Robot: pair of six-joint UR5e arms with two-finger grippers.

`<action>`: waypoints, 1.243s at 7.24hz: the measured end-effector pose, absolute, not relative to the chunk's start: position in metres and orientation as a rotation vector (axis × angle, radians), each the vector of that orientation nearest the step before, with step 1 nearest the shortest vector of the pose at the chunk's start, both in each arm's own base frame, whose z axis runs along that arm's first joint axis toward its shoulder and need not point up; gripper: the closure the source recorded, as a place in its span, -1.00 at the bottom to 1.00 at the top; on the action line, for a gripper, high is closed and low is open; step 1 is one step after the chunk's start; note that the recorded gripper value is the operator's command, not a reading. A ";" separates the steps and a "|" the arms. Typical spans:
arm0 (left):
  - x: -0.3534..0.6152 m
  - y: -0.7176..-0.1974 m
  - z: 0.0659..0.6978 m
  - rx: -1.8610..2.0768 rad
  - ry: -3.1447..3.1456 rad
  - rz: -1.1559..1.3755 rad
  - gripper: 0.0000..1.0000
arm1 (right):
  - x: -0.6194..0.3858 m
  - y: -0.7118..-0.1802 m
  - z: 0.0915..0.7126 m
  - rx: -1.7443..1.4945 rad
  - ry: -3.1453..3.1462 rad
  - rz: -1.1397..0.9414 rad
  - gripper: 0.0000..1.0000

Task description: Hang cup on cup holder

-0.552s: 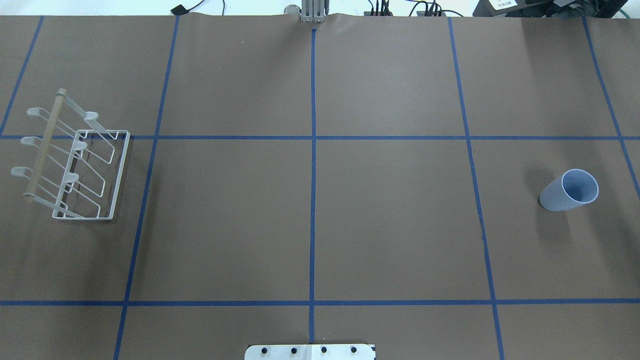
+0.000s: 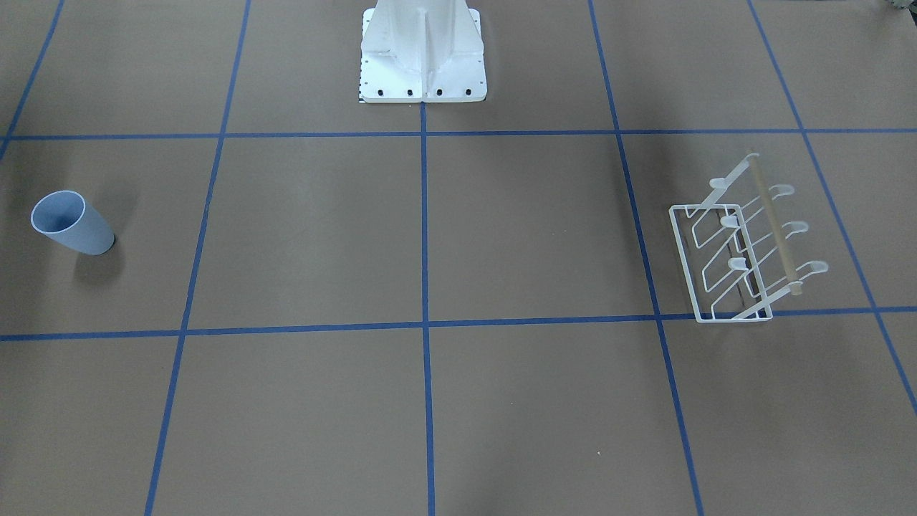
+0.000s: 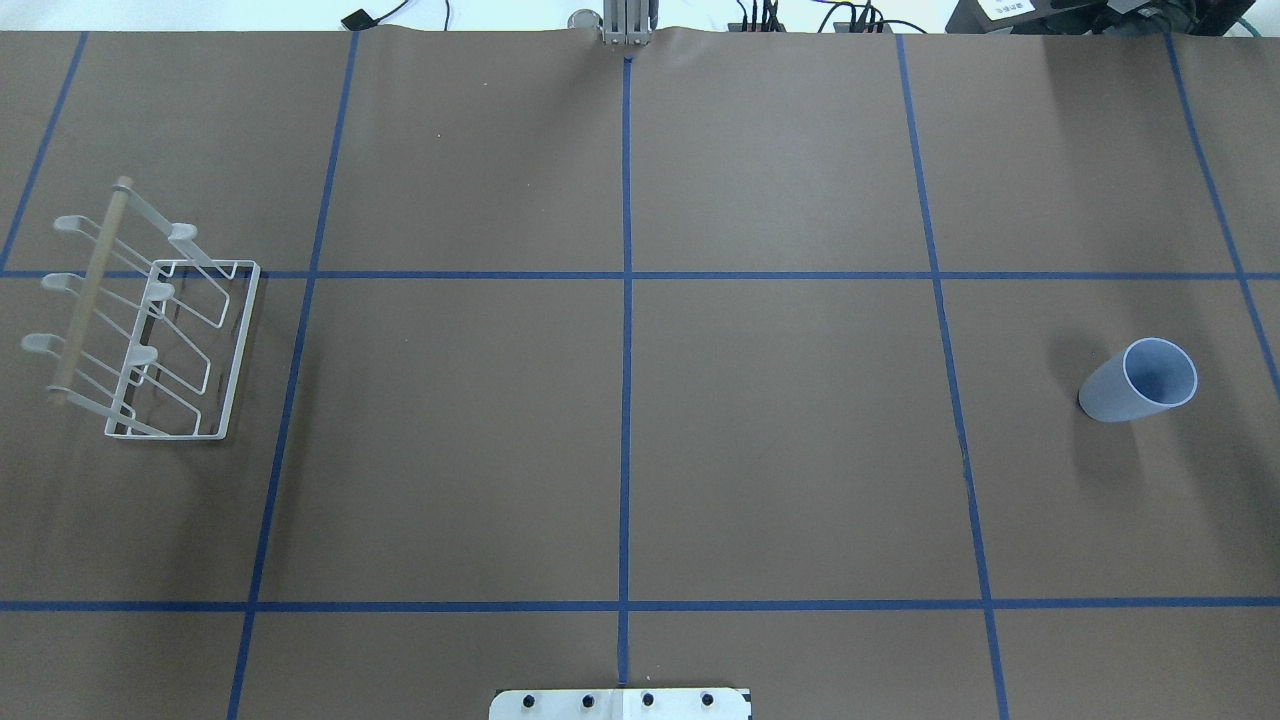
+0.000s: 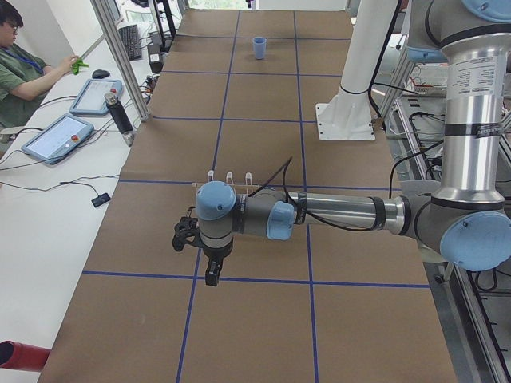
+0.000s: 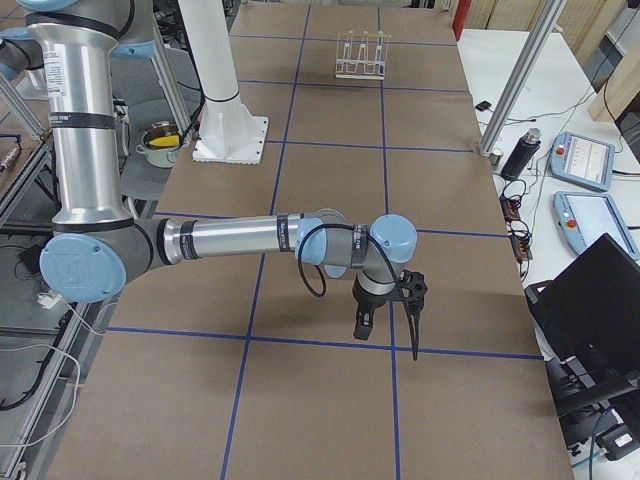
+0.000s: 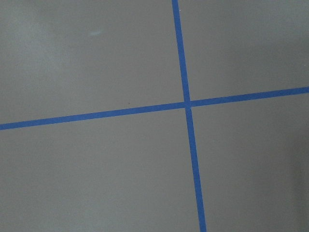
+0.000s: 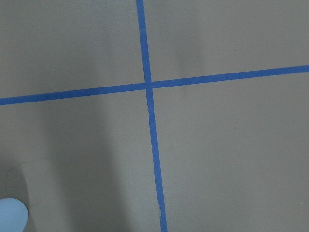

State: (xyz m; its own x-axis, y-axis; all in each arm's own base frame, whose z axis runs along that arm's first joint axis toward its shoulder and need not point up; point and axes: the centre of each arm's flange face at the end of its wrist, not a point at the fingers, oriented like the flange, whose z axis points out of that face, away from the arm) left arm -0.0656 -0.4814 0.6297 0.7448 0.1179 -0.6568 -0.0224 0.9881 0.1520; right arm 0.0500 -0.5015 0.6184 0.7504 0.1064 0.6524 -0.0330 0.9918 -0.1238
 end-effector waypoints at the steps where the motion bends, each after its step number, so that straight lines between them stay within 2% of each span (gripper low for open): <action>1: -0.066 -0.481 0.629 0.139 0.727 0.078 -0.97 | 0.050 -0.502 0.615 -0.099 -0.718 0.074 -1.00; 5: -0.066 -0.482 0.628 0.144 0.727 0.081 -0.97 | 0.053 -0.512 0.599 -0.049 -0.715 0.062 -1.00; 7: -0.066 -0.482 0.628 0.145 0.727 0.081 -0.97 | 0.047 -0.547 0.560 0.098 -0.722 0.021 -1.00; 9: -0.065 -0.482 0.628 0.142 0.727 0.081 -0.97 | -0.022 -0.571 0.526 0.163 -0.750 -0.068 -1.00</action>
State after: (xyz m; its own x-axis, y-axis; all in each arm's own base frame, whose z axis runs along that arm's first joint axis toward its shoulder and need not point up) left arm -0.0651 -0.4818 0.6276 0.7445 0.1229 -0.6562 -0.0242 0.9872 0.1574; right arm -0.0220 -0.5708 0.5261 0.7303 -0.1197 0.6726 0.0032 0.9851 0.1719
